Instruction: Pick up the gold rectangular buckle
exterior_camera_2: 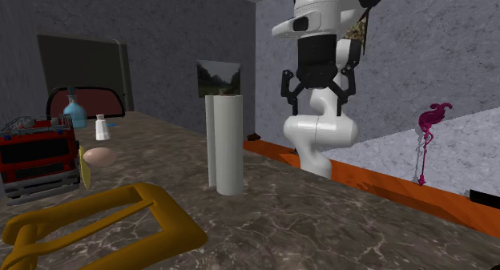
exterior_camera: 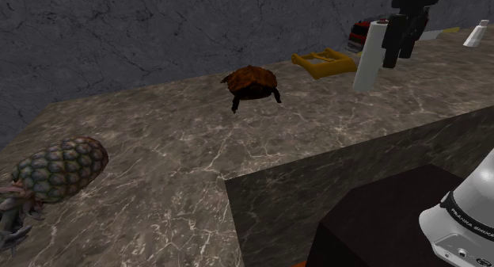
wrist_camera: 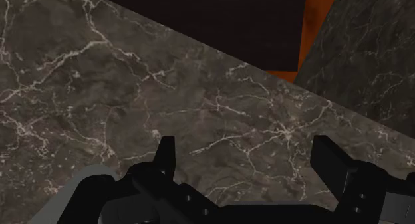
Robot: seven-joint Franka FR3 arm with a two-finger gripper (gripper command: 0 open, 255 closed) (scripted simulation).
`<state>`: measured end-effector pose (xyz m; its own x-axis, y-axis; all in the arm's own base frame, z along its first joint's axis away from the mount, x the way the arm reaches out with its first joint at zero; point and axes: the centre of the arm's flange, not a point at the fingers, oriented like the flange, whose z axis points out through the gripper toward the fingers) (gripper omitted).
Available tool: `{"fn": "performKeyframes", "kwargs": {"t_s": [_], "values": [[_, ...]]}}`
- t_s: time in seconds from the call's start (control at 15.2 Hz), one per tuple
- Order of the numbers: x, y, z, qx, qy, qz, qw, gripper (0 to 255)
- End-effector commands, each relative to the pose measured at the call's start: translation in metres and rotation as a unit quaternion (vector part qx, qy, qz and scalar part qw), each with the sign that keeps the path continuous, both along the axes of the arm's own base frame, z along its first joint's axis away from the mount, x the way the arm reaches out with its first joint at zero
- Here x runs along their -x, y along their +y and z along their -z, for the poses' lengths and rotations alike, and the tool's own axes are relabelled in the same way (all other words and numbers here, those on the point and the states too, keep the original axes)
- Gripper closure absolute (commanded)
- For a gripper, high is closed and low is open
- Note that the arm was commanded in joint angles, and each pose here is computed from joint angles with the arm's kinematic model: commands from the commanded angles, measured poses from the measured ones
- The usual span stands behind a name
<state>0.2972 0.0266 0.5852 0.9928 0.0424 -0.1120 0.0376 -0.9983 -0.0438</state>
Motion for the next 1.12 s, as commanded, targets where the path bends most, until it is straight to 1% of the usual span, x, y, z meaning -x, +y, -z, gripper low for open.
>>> {"fn": "performKeyframes", "kwargs": {"t_s": [0.0, 0.53, 1.06], "values": [[0.0, 0.0, 0.0, 0.0, 0.0, 0.0, 1.0, 0], [-0.096, -0.042, 0.023, 0.007, 0.009, 0.05, 0.9987, 0], [-0.187, -0.095, 0.048, 0.013, 0.019, 0.1, 0.9947, 0]]}}
